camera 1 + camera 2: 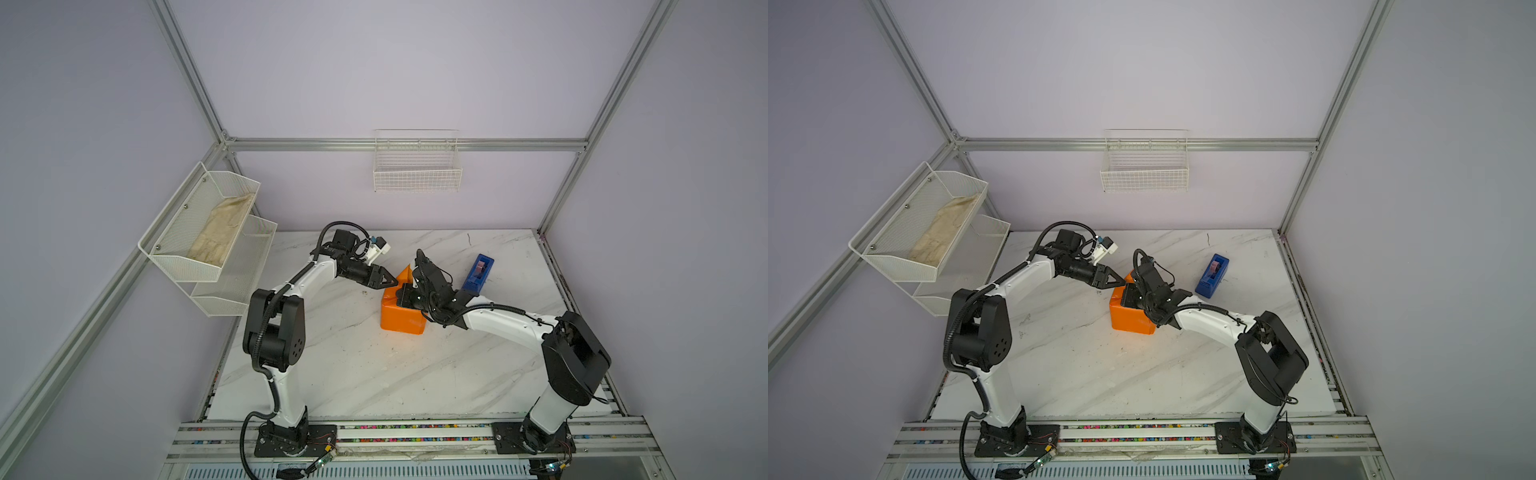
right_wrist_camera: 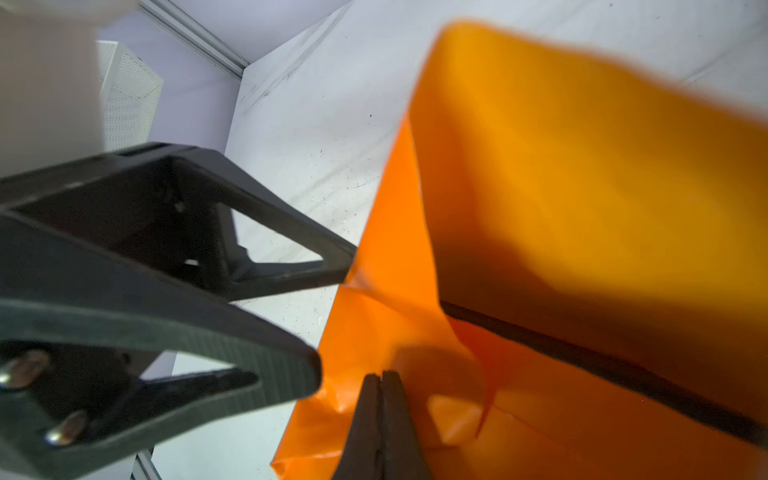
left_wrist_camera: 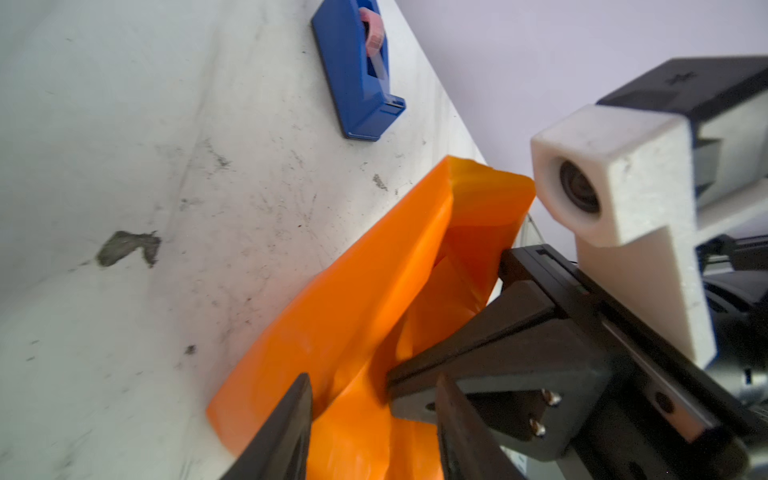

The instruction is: Wrap the gift box in paper

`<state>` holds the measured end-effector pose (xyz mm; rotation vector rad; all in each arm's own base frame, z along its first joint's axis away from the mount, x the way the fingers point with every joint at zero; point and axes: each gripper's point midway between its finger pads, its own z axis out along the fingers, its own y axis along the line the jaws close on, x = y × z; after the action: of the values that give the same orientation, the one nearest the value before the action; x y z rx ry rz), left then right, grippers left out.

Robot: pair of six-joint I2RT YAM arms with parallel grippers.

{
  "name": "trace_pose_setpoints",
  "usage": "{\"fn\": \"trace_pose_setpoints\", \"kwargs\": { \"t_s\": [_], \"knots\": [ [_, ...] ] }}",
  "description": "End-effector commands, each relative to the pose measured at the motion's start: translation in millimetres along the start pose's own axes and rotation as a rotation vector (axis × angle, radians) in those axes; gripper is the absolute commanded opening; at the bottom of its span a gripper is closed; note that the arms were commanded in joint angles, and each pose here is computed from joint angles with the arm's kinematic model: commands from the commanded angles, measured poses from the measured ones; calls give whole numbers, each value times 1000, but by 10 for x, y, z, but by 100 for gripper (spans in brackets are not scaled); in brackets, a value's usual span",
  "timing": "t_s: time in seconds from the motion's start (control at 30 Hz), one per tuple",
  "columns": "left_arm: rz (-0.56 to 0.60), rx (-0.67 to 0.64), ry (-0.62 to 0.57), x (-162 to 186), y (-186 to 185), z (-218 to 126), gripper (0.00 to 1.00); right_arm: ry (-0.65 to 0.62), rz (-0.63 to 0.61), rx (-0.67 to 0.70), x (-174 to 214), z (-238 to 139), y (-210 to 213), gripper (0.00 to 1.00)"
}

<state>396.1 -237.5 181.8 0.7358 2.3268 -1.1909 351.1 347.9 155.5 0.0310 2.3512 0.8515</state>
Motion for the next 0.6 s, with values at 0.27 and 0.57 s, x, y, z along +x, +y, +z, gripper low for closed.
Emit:
{"fn": "trace_pose_setpoints", "kwargs": {
  "t_s": [0.27,0.57],
  "knots": [
    [-205,-219,-44,266,53,-201,42,116,5,145,325,64,-440,0],
    [-292,-161,17,517,145,130,44,121,6,139,324,78,-416,0]
  ]
}}
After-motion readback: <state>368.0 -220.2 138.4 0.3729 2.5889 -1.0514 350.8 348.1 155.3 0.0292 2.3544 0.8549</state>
